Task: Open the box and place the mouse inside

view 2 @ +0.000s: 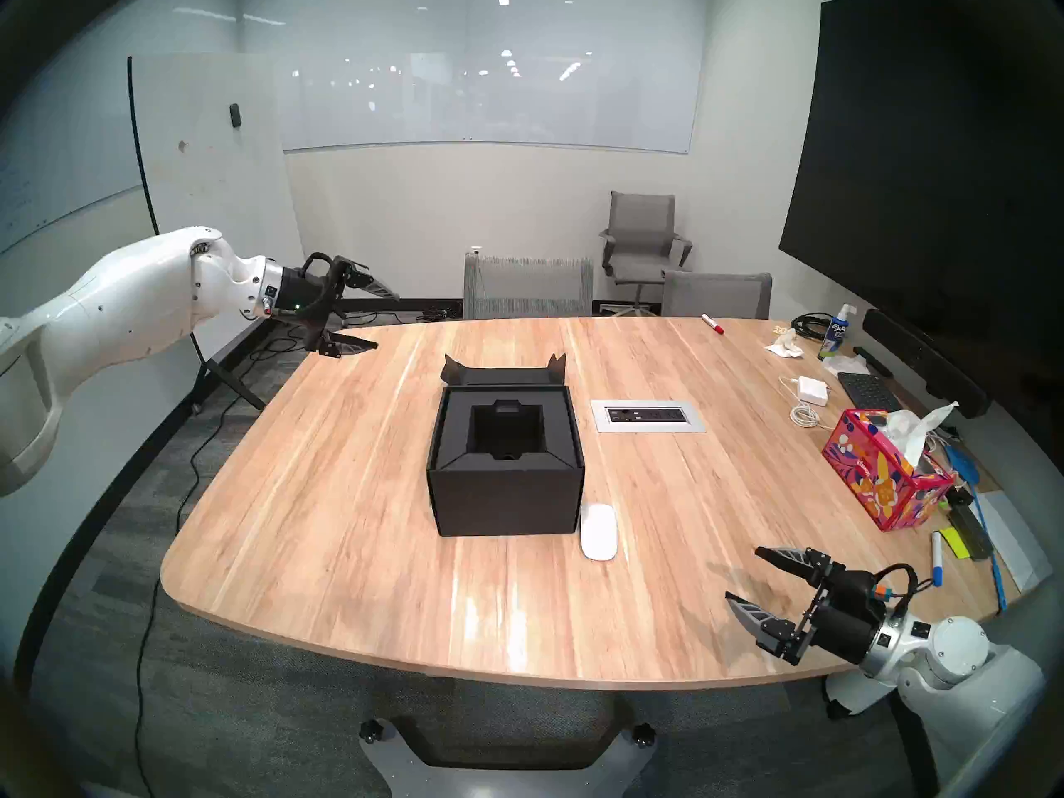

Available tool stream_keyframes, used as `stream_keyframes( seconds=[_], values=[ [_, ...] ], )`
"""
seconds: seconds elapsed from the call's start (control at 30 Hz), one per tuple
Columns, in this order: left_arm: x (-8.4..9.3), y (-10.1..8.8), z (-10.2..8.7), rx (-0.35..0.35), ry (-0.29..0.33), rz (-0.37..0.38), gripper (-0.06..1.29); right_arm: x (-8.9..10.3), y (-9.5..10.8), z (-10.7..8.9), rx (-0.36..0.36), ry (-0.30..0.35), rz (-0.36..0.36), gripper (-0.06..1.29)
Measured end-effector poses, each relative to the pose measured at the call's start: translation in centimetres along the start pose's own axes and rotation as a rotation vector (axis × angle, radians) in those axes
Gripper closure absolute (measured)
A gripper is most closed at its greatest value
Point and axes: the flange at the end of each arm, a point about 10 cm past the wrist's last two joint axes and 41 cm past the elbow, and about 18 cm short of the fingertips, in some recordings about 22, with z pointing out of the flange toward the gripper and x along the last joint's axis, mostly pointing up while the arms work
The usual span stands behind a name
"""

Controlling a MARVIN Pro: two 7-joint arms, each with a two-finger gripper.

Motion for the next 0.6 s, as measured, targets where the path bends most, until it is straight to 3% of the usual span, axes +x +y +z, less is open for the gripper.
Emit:
stream_keyframes(
  seconds=[0.37,0.6],
  values=[
    [-1.5,-5.4,-2.3,0.097,-0.015,0.028,-0.02,0.0,0.0,0.0,0.0,0.0,0.0,-0.01],
    [-2.8,-7.9,-3.6,0.118,-0.034,0.055,-0.02,0.0,0.0,0.0,0.0,0.0,0.0,-0.01]
  ],
)
